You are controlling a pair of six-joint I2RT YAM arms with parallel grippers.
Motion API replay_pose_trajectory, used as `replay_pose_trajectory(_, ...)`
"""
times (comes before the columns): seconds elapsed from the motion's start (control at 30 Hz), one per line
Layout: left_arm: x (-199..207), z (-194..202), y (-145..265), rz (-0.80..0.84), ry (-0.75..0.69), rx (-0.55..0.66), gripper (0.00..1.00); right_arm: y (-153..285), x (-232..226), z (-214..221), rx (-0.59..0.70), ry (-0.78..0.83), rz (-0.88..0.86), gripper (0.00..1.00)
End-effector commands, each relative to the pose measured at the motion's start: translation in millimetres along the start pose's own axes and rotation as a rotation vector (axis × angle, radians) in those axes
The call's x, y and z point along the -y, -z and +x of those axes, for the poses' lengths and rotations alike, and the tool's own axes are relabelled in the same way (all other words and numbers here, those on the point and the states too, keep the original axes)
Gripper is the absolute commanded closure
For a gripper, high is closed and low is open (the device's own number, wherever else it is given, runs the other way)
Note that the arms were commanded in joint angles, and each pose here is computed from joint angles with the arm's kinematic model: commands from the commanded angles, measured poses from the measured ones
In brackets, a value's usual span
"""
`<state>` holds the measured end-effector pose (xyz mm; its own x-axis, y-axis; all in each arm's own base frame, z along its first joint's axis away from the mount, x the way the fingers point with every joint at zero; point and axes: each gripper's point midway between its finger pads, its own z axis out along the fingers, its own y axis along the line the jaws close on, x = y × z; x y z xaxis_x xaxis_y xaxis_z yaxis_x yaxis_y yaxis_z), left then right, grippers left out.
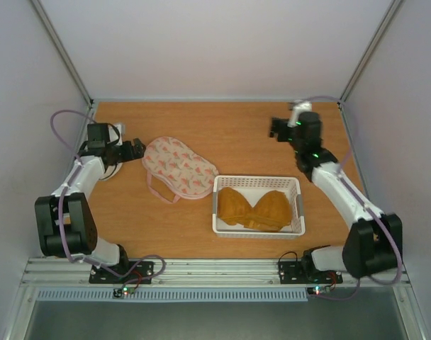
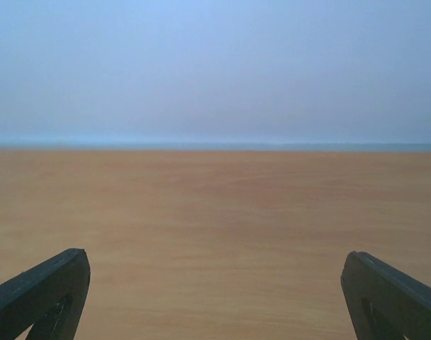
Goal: Unzip the laundry bag and remove the bra
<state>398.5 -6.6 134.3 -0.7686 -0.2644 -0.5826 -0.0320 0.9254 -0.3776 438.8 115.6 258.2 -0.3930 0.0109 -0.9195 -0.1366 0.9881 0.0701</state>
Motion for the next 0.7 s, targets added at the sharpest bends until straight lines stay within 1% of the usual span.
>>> replay_pose_trajectory(0.0,-19.2,-24.9,6.1,-0.119,-0.077,0.178,0.01,44.9,62.5,-36.4,0.317,-0.103,0.068,0.02)
replay_pose_trajectory(0.03,-21.3,-25.2,6.4,-0.132,-0.080,0.198,0.01,54.9,70.9,-35.5,0.359,-0.077,0.108,0.01)
replay_pose_trajectory(0.13,-27.3,-14.5,4.2,-0.157,-0.098,0.249,0.01,74.1,84.8,-18.9,0.428,0.010,0.193,0.01)
replay_pose_trajectory(0.2,-27.8,-9.4,3.3,-0.162,-0.128,0.305,0.01,83.3,95.8,-8.3,0.463,0.002,0.206,0.02)
replay_pose_trajectory(0.3,-26.0,-1.8,4.2,-0.164,-0.188,0.405,0.01,90.2,113.3,7.9,0.497,-0.082,0.160,0.02)
replay_pose_trajectory(0.33,-21.7,-4.8,7.9,-0.152,-0.220,0.470,0.01,88.6,117.8,15.6,0.489,-0.076,0.165,0.01)
replay_pose_trajectory(0.47,-6.5,1.3,17.4,-0.103,-0.322,0.634,0.01,71.3,125.4,44.7,0.406,-0.062,0.196,0.01)
replay_pose_trajectory(0.57,-3.0,2.2,14.9,-0.091,-0.334,0.648,0.01,60.3,124.2,63.8,0.373,-0.042,0.185,0.02)
replay_pose_trajectory(0.67,-9.2,2.0,4.6,-0.101,-0.311,0.646,0.01,57.9,135.5,79.7,0.392,-0.051,0.246,0.01)
